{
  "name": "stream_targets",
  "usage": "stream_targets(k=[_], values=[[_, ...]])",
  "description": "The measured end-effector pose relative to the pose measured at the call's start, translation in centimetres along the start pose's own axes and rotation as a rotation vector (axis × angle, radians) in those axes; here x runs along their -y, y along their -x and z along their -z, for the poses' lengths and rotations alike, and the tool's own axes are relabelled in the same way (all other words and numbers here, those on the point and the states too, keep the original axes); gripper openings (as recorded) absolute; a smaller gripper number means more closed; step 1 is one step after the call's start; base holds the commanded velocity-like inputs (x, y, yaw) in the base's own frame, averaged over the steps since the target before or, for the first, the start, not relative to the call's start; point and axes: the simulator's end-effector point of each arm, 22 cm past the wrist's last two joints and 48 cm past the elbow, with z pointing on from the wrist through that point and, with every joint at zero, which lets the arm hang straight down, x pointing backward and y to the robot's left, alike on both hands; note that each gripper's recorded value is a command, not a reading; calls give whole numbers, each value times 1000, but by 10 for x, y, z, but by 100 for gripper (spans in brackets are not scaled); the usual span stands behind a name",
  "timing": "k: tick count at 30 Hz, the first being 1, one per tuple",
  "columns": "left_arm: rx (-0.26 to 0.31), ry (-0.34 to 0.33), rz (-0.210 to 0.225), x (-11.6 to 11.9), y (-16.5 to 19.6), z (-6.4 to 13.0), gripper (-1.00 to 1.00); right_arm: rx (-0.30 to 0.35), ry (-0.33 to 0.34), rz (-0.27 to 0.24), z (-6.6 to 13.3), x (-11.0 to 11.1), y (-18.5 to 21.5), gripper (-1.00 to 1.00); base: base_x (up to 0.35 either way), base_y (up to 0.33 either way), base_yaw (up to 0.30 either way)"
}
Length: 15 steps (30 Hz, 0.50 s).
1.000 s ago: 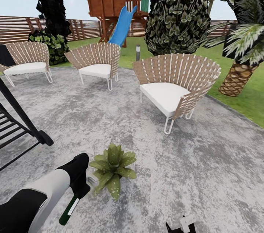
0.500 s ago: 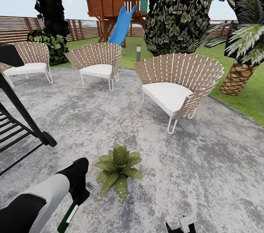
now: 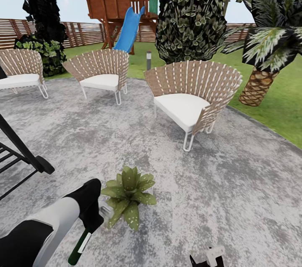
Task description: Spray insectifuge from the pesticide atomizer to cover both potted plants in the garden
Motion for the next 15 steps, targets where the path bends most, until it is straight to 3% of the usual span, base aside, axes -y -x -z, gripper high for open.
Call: stream_targets(k=[3,10,15], values=[[-11,-14,4,1,-6,-5,-100,0,0,0,0,0,0,100,0,0,-171],[-21,-10,16,-18,-23,-12,-100,0,0,0,0,0,0,100,0,0,-20],[-6,-37,68,-33,-34,-13,-100,0,0,0,0,0,0,100,0,0,0]])
